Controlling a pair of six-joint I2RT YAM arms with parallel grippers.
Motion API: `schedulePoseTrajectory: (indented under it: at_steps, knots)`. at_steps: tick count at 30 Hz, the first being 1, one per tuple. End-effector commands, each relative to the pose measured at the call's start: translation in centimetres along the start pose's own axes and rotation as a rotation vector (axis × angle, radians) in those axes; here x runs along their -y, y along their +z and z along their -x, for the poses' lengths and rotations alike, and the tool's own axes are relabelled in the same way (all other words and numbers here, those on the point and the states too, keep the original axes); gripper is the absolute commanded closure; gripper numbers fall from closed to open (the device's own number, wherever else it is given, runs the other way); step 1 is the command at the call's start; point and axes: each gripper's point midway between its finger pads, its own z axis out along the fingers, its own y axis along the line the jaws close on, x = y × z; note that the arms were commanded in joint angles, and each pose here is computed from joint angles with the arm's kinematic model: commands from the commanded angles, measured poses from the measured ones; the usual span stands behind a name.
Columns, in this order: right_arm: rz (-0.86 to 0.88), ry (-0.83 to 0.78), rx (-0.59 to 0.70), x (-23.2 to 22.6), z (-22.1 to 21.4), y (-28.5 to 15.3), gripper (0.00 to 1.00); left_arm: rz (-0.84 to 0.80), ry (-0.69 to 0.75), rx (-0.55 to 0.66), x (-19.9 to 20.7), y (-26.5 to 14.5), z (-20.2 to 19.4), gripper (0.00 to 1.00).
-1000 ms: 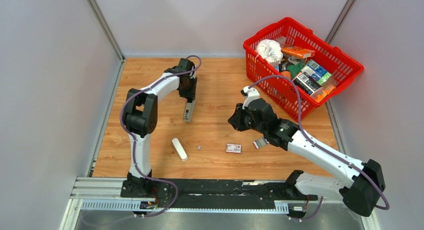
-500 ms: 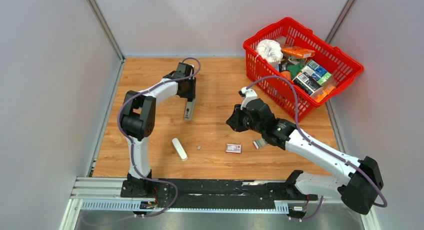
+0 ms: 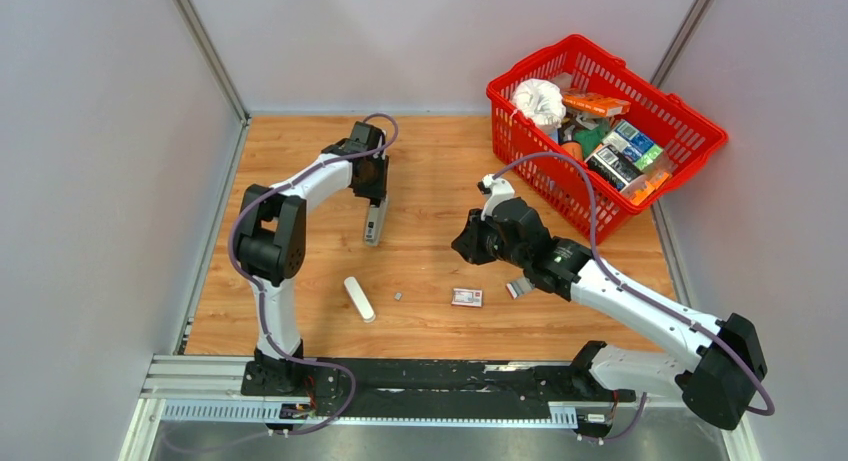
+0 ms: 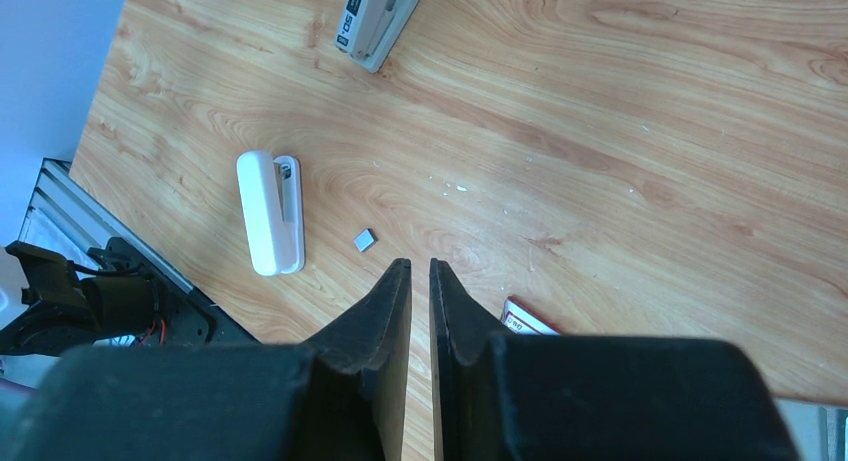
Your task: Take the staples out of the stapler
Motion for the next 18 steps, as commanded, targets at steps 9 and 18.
schedulePoseTrajectory:
  at_steps: [9,18]
  knots:
    - [0.024,0.005,0.024,-0.7,0.8,0.8,0.86,0.022,-0.008,-0.088,-0.9,3.9,-2.9,1.00]
    - [0.022,0.000,0.021,-0.8,1.0,0.7,0.86,0.088,0.029,-0.134,-1.8,5.8,-6.0,1.00]
